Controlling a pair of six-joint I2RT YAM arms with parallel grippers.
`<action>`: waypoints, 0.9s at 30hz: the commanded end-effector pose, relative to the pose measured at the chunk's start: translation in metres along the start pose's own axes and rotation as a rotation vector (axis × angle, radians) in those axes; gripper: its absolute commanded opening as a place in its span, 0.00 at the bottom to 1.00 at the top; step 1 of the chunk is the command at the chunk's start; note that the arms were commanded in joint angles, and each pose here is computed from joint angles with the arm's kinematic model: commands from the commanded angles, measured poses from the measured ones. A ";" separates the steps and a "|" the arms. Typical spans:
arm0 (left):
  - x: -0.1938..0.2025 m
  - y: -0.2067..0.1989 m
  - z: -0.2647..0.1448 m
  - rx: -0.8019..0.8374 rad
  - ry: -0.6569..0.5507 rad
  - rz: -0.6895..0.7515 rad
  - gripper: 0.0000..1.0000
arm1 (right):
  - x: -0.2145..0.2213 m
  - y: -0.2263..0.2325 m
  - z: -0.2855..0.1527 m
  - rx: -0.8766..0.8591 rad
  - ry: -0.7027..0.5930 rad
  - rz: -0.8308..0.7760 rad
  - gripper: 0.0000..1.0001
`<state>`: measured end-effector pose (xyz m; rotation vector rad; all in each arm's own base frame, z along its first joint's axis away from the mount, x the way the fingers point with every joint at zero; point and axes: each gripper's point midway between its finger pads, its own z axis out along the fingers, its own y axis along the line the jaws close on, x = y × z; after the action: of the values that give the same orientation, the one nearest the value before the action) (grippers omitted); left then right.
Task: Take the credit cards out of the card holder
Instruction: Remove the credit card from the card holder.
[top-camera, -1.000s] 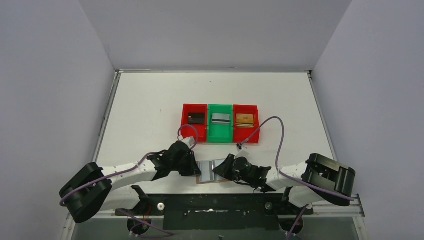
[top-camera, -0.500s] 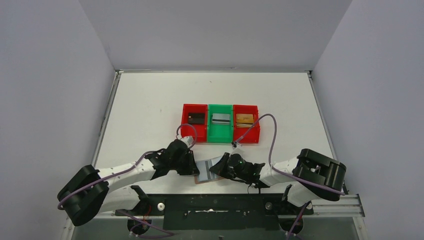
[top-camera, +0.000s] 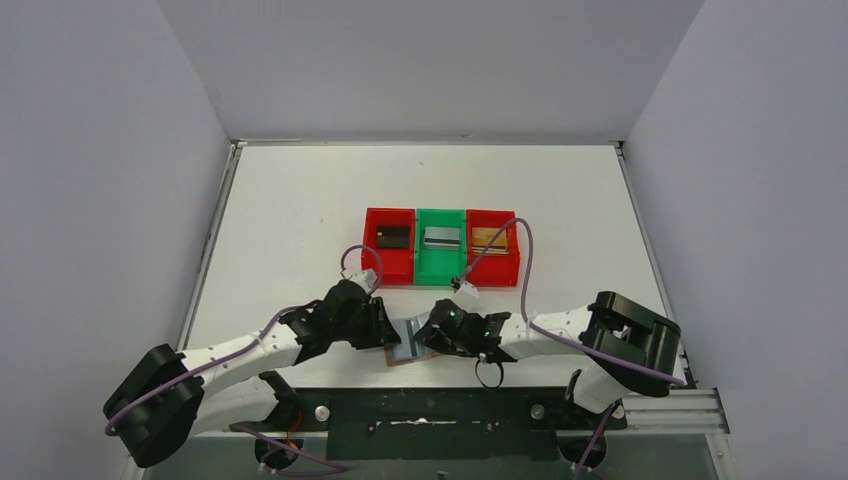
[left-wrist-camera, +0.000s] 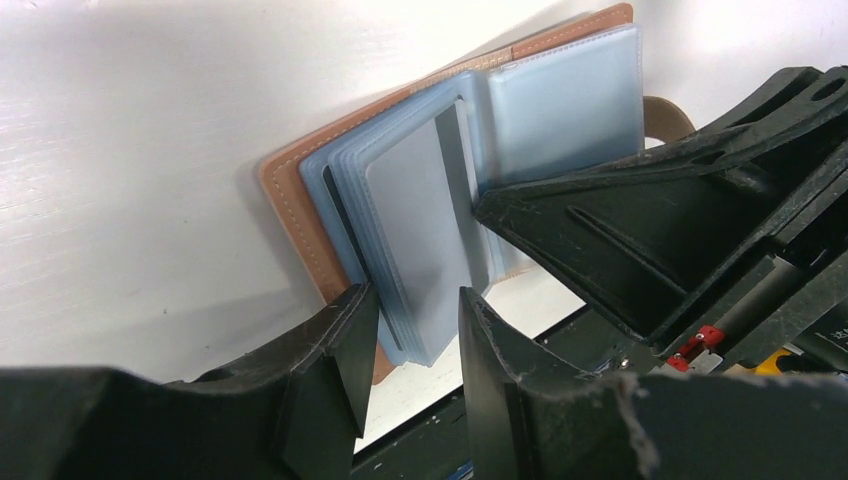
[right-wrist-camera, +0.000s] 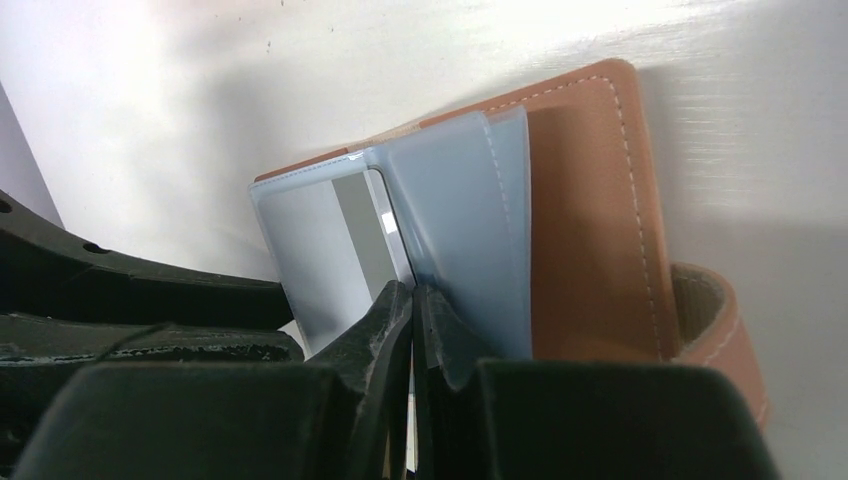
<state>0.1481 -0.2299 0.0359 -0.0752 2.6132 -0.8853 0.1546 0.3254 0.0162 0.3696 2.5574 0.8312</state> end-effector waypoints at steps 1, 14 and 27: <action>-0.009 -0.020 0.002 0.081 -0.019 -0.007 0.35 | 0.010 -0.058 0.004 0.215 0.013 -0.055 0.00; -0.022 -0.016 -0.008 0.011 -0.073 -0.021 0.39 | 0.014 -0.050 0.005 0.038 0.045 0.037 0.00; -0.026 -0.023 -0.009 0.024 -0.070 -0.013 0.42 | -0.019 0.002 -0.017 -0.051 -0.085 -0.091 0.20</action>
<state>0.1526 -0.2269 0.0416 -0.1144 2.6060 -0.8530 0.1533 0.3148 0.0213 0.3510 2.4967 0.9233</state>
